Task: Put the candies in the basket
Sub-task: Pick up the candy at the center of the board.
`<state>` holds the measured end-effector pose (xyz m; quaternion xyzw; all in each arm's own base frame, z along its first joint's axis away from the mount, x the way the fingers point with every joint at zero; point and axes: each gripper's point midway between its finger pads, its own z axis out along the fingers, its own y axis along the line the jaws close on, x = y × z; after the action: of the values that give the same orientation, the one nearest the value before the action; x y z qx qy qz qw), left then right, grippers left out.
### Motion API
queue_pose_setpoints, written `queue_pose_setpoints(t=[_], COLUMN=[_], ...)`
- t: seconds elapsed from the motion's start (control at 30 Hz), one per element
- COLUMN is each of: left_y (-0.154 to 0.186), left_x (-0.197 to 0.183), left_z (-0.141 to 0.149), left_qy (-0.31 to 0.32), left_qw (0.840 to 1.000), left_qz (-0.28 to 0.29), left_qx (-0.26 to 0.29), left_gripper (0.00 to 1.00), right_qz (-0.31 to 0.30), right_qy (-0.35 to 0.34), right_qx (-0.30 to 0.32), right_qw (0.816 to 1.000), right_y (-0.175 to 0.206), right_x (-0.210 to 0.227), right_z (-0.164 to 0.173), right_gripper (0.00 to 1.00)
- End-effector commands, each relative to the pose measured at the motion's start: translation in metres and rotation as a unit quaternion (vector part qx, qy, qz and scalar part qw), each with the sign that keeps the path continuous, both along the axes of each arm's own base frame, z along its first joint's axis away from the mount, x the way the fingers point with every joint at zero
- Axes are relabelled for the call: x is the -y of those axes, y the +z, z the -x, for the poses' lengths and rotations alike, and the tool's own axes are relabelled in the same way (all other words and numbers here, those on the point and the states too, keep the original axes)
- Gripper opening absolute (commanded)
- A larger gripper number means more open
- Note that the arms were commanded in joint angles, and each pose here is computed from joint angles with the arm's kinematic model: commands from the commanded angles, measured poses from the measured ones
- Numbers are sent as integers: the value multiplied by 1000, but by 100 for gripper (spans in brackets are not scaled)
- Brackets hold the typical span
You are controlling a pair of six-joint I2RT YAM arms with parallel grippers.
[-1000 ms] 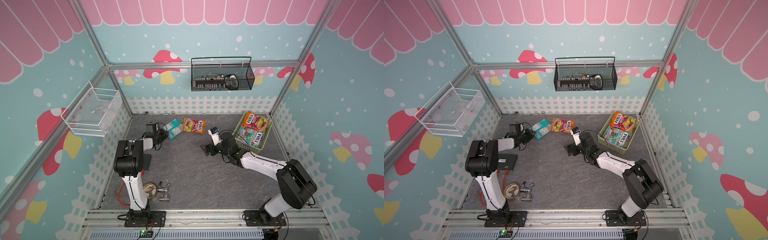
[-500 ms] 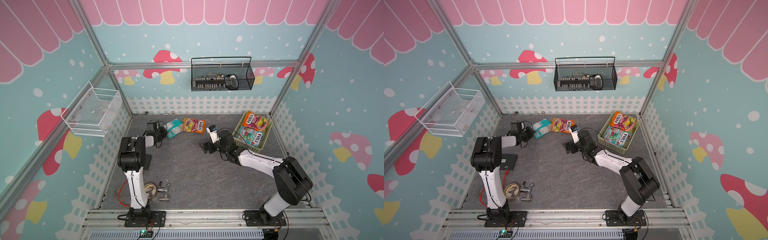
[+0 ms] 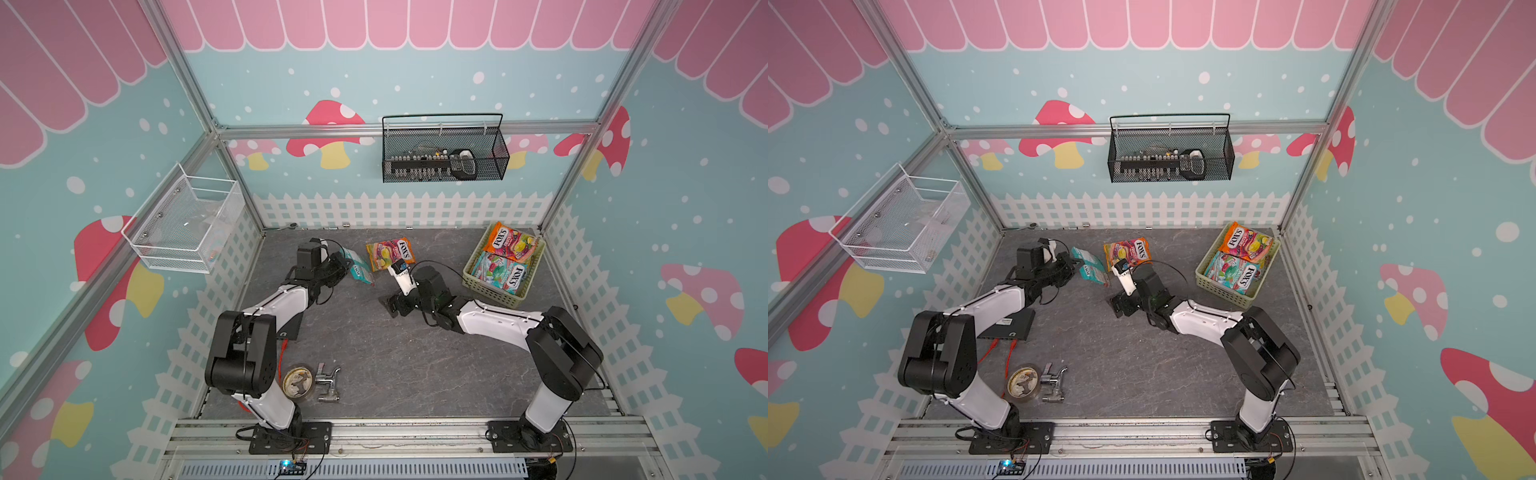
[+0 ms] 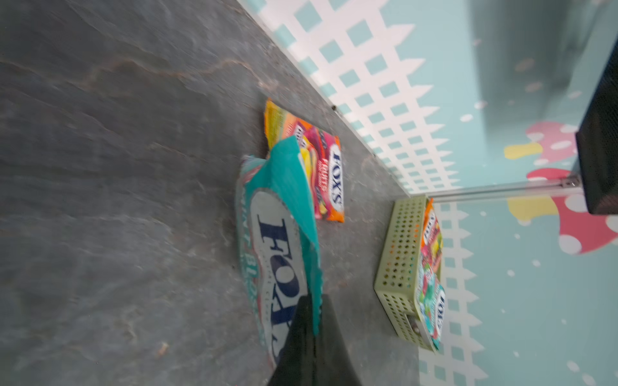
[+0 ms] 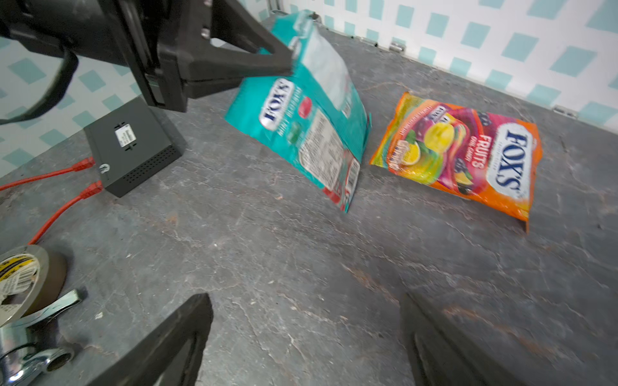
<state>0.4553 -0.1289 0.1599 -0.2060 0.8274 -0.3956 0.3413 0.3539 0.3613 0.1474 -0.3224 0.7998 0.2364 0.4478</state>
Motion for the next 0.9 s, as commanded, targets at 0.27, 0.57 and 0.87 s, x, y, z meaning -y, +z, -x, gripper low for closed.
queue_pose_setpoints(t=[0.27,0.57,0.87], left_y=[8,14,12], left_x=[54,56,52], left_z=[49,56,57], left_qy=[-43,-42,-35], left_qw=[998,998,998], left_qz=[27,13,2], left_qx=[-47,-44,-49], left_gripper=[0,0,0], right_qz=[57,91,78], right_qy=[-21,-50,-55], right_qx=[90,119,129], right_qw=[994,987,987], right_y=[15,5,15], right_x=[-34,-37,-39], right_z=[1,-21,-23], right_gripper=[93,67,32])
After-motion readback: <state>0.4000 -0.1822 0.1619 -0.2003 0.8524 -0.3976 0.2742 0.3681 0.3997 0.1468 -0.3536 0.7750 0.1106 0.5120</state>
